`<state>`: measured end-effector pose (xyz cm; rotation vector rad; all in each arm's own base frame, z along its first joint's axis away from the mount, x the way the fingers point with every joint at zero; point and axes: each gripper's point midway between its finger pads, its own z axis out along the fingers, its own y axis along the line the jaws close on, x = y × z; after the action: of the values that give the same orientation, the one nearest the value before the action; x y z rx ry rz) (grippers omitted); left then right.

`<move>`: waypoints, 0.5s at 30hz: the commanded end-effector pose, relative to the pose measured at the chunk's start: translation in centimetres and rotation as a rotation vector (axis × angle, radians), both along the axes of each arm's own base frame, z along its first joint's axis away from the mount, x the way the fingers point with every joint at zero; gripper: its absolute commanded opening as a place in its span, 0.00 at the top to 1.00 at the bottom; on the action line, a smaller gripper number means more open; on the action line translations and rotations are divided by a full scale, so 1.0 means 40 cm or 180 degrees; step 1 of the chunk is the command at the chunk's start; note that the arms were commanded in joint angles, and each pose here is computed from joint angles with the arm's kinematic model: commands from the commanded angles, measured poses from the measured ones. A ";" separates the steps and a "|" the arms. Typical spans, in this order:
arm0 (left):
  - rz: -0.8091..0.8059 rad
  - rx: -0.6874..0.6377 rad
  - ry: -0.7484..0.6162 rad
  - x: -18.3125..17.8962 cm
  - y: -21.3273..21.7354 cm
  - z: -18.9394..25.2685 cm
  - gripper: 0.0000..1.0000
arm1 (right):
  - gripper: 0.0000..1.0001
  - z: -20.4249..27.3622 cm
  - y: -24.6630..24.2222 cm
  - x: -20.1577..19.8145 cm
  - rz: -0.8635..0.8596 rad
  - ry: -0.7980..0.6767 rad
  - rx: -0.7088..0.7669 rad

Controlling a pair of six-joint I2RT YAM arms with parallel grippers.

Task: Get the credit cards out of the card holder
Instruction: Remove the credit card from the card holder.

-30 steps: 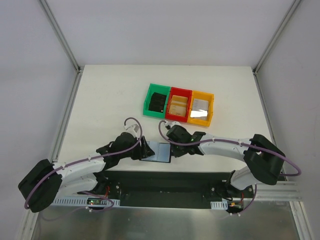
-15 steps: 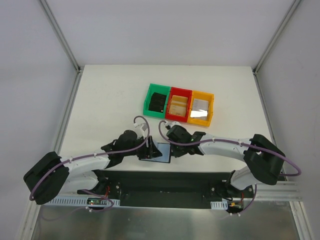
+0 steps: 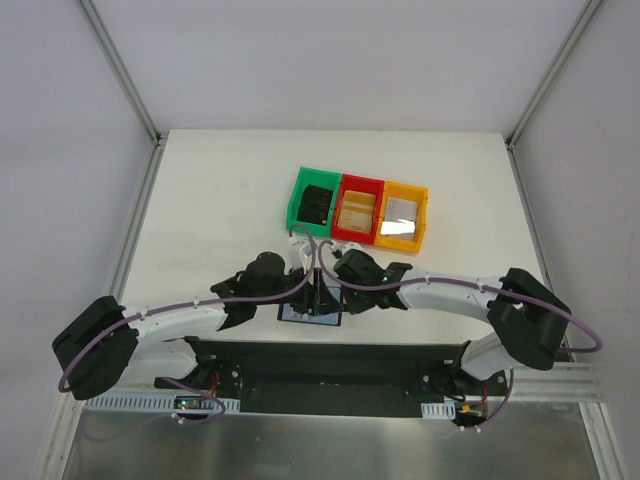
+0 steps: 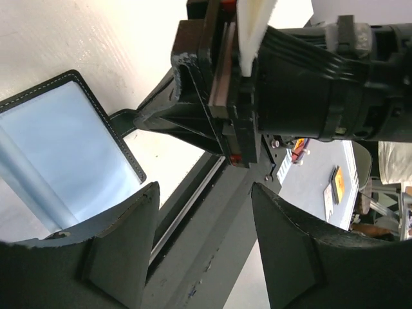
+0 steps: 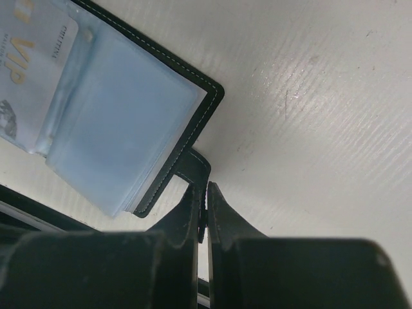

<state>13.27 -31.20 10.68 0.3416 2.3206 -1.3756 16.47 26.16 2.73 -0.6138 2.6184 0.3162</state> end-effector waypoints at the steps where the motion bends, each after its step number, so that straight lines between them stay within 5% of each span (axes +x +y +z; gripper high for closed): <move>1: -0.0057 -0.0177 -0.0310 -0.004 0.006 0.055 0.41 | 1.00 0.023 -0.021 0.009 -0.0067 -0.0079 -0.0009; 8: 0.0345 0.0037 -0.0548 0.013 0.094 0.052 0.37 | 0.95 0.053 -0.070 0.013 -0.0146 -0.0238 -0.0085; 15: 0.0659 0.0070 -0.0508 0.030 0.155 0.031 0.36 | 0.57 0.135 -0.113 0.025 -0.0193 -0.0497 -0.0106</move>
<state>13.75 -26.66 13.83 0.2644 2.1332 -1.2735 16.94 23.29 5.80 -0.5590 2.5424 0.2596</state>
